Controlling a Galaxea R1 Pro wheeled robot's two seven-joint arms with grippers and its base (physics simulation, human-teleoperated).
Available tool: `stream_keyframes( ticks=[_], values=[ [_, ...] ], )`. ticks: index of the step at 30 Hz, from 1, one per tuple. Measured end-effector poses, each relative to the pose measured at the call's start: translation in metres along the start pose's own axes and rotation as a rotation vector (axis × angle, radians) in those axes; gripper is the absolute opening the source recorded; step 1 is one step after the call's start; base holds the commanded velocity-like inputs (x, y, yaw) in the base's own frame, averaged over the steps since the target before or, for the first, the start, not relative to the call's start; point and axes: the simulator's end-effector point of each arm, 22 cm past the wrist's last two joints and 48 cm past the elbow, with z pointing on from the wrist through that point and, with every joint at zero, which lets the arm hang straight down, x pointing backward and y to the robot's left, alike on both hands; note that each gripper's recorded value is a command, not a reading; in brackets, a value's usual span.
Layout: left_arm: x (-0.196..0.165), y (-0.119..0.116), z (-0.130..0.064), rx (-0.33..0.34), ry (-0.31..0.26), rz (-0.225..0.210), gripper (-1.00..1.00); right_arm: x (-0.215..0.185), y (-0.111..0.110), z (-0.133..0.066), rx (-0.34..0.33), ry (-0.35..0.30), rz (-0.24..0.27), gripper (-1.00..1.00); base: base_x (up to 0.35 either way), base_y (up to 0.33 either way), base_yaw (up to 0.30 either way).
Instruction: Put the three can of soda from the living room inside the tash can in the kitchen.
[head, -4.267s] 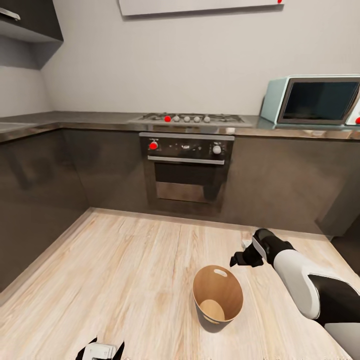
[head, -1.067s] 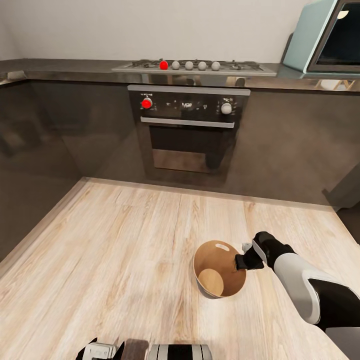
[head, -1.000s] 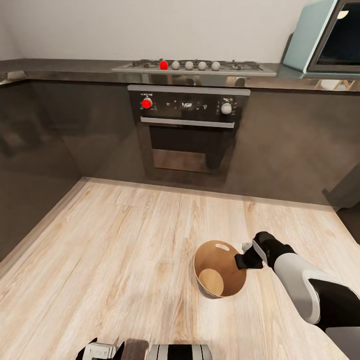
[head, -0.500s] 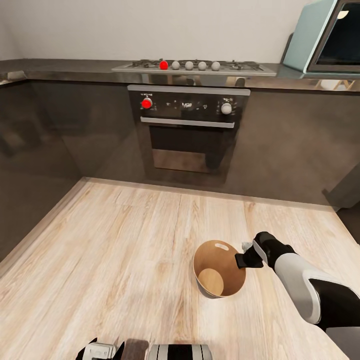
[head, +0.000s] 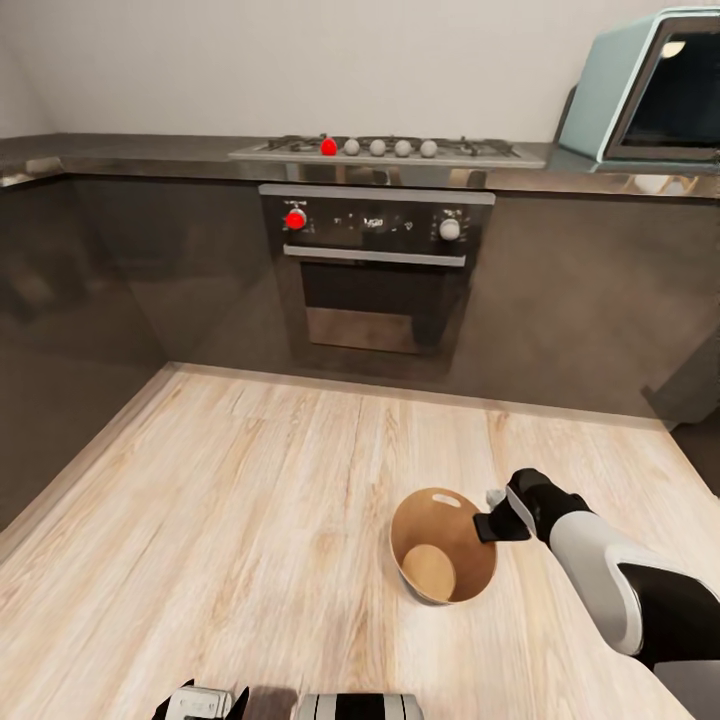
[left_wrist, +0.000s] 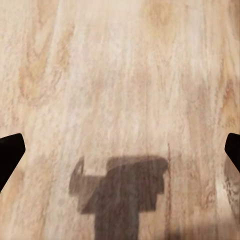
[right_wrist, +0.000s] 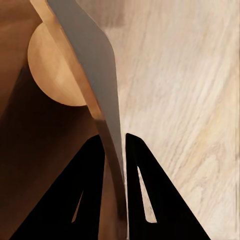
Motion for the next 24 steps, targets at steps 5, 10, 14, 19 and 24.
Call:
stream_keyframes(
  ticks=[5, 10, 14, 19, 24],
  values=[
    [-0.008, 0.000, -0.002, 0.000, -0.019, 0.004, 1.00, -0.003, 0.002, -0.010, -0.004, -0.018, 0.001, -1.00, 0.000, 0.000, 0.000],
    [-0.015, -0.001, -0.004, 0.000, -0.034, 0.006, 1.00, -0.008, 0.001, -0.021, 0.003, -0.041, -0.007, -1.00, 0.000, 0.000, 0.000],
    [-0.019, -0.001, -0.005, 0.000, -0.040, 0.008, 1.00, -0.015, 0.006, -0.026, -0.011, -0.094, -0.019, -1.00, 0.000, 0.000, 0.000],
    [-0.026, -0.001, -0.005, 0.000, -0.043, 0.008, 1.00, -0.018, 0.010, -0.032, -0.014, -0.132, -0.036, -1.00, 0.000, 0.000, 0.000],
    [-0.032, 0.000, -0.004, 0.001, -0.034, 0.003, 1.00, -0.021, 0.014, -0.041, -0.026, -0.159, -0.033, -1.00, 0.000, 0.000, 0.000]
  ],
)
